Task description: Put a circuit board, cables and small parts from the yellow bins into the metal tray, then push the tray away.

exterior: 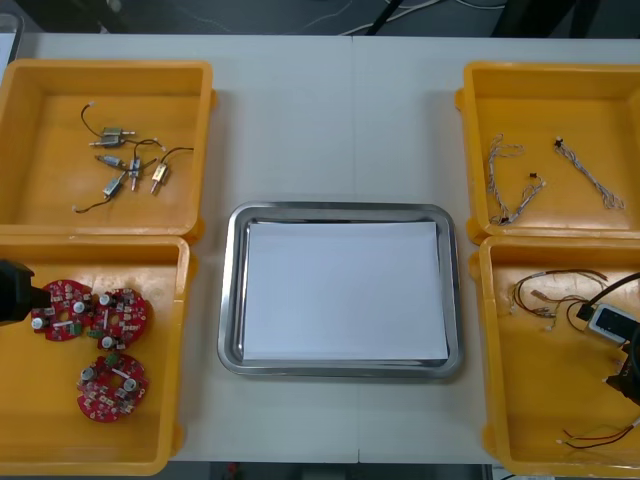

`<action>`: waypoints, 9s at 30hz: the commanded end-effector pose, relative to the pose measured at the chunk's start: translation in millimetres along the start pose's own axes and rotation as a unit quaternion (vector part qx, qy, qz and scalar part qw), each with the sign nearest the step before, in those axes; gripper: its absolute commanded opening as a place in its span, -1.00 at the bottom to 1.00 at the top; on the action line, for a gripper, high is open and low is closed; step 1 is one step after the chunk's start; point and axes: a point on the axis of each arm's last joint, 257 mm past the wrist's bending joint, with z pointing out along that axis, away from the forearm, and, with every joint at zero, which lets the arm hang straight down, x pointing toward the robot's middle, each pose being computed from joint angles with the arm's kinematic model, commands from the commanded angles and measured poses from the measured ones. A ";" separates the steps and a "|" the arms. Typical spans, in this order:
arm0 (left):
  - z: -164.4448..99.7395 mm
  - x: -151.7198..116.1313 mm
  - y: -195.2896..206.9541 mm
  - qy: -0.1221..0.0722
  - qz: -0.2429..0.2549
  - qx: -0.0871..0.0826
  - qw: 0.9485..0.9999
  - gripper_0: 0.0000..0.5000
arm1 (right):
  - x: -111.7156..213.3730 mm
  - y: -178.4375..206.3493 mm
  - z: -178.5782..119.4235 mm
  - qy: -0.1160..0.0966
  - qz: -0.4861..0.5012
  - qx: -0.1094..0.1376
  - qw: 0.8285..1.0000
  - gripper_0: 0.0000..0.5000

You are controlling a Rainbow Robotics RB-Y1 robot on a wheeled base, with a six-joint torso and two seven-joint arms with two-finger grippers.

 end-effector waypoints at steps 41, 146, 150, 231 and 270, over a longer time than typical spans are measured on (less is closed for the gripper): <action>49.1 -5.3 6.0 -0.048 0.068 0.001 0.997 1.00 | -10.5 -16.9 -8.2 -0.022 -0.020 0.008 1.000 -1.00; 93.6 84.4 -16.2 0.009 0.160 -0.028 0.987 0.90 | 1.2 -37.4 -29.4 0.020 0.547 0.060 0.835 1.00; 94.5 85.9 -15.7 0.010 0.160 -0.029 0.987 0.52 | -1.8 -27.5 -22.7 0.022 0.564 0.052 0.824 1.00; 73.5 61.2 83.6 -0.019 0.180 -0.086 0.980 0.63 | -34.5 -6.6 -2.3 -0.009 0.591 0.011 0.806 -1.00; 68.7 46.1 24.5 0.002 0.252 -0.059 0.966 0.50 | -137.6 3.6 -145.3 -0.106 0.437 -0.026 0.893 -1.00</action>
